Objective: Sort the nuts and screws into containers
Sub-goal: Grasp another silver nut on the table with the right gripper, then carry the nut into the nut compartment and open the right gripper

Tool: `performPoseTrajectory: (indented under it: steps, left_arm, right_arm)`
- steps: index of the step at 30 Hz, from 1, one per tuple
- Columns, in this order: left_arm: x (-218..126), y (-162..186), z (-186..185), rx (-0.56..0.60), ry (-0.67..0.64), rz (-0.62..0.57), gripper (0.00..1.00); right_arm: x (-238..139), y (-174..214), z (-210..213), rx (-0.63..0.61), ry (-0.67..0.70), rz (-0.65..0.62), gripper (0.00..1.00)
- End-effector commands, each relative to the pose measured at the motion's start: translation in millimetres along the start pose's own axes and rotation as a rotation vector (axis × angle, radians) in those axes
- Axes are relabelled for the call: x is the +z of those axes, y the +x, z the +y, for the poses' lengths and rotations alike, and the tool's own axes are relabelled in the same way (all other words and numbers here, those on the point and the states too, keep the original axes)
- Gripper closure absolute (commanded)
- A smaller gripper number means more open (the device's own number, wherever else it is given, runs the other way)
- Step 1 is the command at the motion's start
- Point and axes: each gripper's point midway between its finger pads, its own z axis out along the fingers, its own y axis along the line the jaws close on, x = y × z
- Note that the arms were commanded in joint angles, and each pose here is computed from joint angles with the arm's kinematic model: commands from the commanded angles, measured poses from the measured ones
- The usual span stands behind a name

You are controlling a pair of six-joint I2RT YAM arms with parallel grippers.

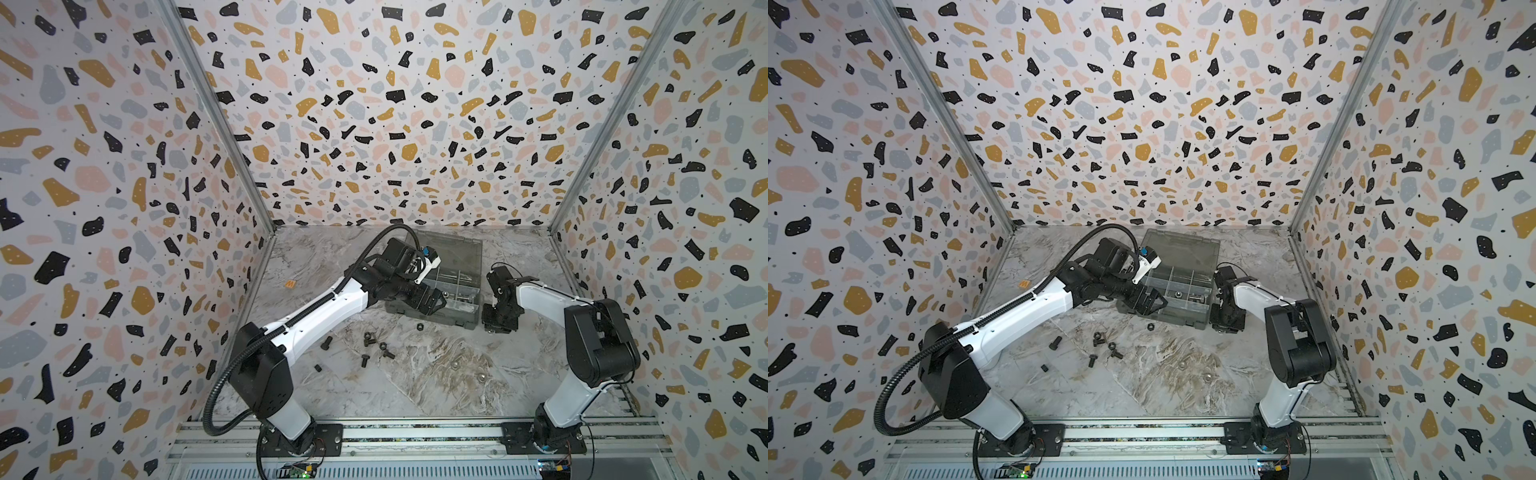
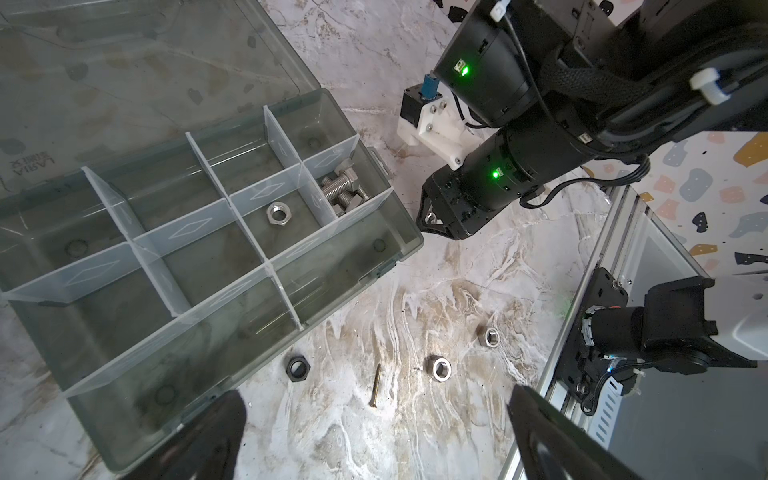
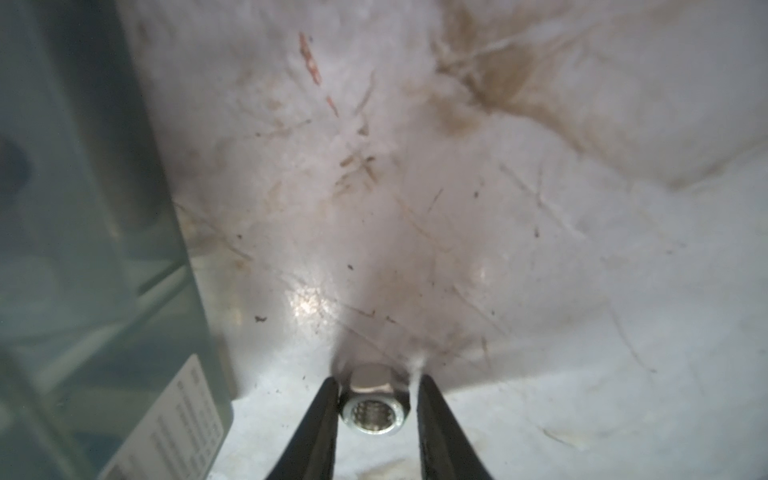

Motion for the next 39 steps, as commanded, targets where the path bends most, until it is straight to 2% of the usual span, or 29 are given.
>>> performPoseTrajectory:
  steps: [1, 3, 6, 11, 17, 24, 34, 39]
  left_arm:
    - [-6.7, -8.6, -2.3, 0.024, 0.000, -0.025, 0.00]
    - [-7.0, -7.7, -1.8, 0.023, -0.003, -0.025, 0.00]
    - [-8.0, -6.9, -1.3, 0.024, -0.008, -0.027, 0.00]
    - [-10.4, -3.7, 3.4, 0.018, -0.024, -0.031, 0.00]
    - [-20.9, -2.6, 21.5, -0.031, -0.038, -0.068, 0.00]
    - [-26.9, -3.7, 32.6, -0.053, -0.058, -0.087, 0.00]
    - [-35.3, -7.9, 40.8, -0.064, -0.076, -0.103, 0.00]
    - [-41.3, -7.8, 43.8, -0.069, -0.088, -0.113, 0.00]
  right_arm:
    - [6.5, 5.0, -5.7, -0.006, 0.023, 0.029, 0.74]
    - [6.9, 6.0, -6.1, -0.007, 0.024, 0.032, 0.81]
    - [4.5, 5.2, -5.8, -0.006, 0.023, 0.030, 0.84]
    - [-14.8, -4.7, -2.2, -0.010, 0.018, -0.009, 0.84]
    - [-56.9, -30.9, 12.3, -0.020, -0.009, -0.091, 0.84]
    - [-96.0, -64.4, 56.5, -0.072, -0.083, -0.180, 0.84]
    - [-91.1, -87.3, 136.2, -0.191, -0.161, -0.183, 0.84]
    - [-78.8, -88.6, 158.9, -0.228, -0.169, -0.161, 0.84]
